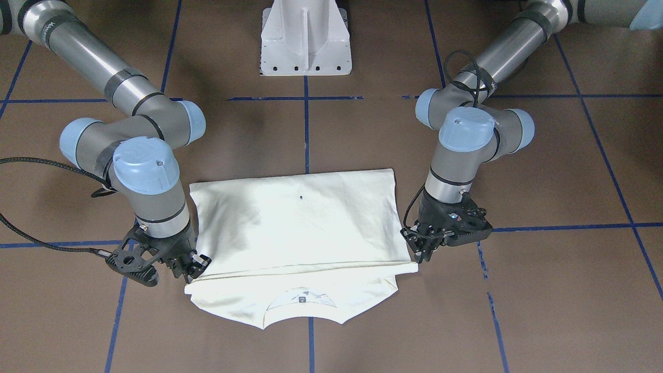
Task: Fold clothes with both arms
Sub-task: 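Lay the hem over near the collar and release with both grippers, then move the right gripper to the folded bundle's side edge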
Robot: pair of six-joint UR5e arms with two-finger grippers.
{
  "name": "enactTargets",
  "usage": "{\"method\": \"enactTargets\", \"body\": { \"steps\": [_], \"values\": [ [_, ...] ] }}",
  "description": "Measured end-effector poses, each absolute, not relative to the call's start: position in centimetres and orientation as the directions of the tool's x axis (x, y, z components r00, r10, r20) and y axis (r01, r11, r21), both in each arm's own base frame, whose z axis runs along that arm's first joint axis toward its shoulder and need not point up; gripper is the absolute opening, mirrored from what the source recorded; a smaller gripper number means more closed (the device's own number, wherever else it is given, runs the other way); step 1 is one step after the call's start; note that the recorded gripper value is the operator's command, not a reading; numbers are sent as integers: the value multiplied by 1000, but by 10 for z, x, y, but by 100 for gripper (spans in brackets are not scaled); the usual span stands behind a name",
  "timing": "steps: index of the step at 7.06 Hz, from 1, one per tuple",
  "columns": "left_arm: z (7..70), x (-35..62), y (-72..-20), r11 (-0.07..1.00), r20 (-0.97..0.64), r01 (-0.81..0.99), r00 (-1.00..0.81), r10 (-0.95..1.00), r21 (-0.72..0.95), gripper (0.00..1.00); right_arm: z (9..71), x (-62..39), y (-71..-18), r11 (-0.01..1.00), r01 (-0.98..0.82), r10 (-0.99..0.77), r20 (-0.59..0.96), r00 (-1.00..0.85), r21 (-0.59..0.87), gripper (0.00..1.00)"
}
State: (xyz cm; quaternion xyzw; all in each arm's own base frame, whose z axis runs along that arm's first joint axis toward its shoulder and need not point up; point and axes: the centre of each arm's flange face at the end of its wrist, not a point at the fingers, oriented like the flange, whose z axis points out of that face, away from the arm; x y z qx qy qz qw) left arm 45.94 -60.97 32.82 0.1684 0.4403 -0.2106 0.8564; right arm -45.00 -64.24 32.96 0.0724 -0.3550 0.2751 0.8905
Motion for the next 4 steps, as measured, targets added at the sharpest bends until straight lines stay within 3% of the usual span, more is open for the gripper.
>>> {"method": "enactTargets", "body": {
  "steps": [1, 2, 4],
  "values": [
    [321, 456, -609, 852, -835, 512, 512, -202, 108, 50, 320, -444, -635, 842, -534, 427, 693, 581, -72, 53],
    [311, 450, -605, 850, -849, 513, 496, -183, 117, 49, 316, -430, -612, 857, -507, 408, 722, 559, -92, 59],
    [297, 439, -603, 843, -867, 523, 471, -162, 126, 49, 340, -415, -536, 875, -451, 420, 738, 528, -176, 61]
  ]
}}
